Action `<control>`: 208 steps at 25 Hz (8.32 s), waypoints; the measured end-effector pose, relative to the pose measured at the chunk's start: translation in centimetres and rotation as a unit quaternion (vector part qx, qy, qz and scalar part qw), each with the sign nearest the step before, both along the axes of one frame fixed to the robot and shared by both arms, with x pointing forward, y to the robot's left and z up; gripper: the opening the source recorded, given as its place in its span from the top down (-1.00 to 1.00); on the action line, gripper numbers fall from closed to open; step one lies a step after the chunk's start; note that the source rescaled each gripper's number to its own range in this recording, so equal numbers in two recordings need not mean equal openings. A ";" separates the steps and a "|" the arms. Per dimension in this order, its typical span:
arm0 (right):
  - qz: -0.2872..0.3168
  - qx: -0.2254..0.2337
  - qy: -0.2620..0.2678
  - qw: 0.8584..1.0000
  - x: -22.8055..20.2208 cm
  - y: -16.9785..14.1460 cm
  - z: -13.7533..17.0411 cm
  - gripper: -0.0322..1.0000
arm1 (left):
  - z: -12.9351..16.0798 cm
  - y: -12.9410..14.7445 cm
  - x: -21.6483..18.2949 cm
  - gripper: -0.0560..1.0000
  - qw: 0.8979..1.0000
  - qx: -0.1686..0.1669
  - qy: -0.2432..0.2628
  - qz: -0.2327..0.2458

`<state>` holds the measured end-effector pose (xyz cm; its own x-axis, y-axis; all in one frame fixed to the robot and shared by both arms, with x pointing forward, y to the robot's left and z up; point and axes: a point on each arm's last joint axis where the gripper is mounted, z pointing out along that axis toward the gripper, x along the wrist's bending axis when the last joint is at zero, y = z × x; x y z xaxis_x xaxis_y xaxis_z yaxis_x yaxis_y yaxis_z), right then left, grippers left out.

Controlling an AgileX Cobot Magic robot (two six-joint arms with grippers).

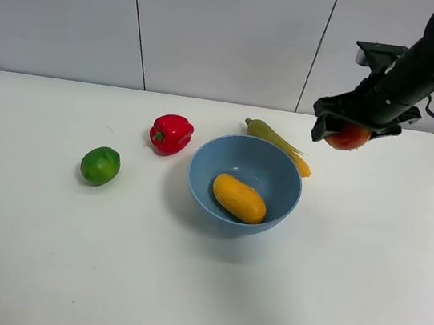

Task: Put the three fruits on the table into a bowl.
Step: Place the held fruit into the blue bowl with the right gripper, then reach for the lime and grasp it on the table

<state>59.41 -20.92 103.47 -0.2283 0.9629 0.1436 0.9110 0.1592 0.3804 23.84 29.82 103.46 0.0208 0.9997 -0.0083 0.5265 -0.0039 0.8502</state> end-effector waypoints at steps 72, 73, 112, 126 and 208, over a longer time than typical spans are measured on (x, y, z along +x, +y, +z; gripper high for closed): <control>0.022 0.054 -0.231 0.971 -19.6 -1.1 21.7 -0.99 | 0.0 0.0 0.0 -1.00 1.000 0.000 0.000 0.000; 0.017 0.058 -0.247 0.967 -20.7 -1.7 22.3 -0.99 | 0.0 0.0 0.0 -1.00 1.000 0.000 0.000 0.000; -0.165 -0.043 -0.360 0.917 -37.0 -9.3 3.1 -0.99 | 0.0 0.0 0.0 -1.00 1.000 0.000 0.000 0.000; -0.165 -0.043 -0.360 0.917 -37.0 -9.3 3.1 -0.99 | 0.0 0.0 0.0 -1.00 1.000 0.000 0.000 0.000; -0.164 -0.044 -0.361 0.917 -37.0 -9.3 3.1 -0.99 | -9.1 -10.5 36.8 -1.00 0.889 0.114 0.377 -0.233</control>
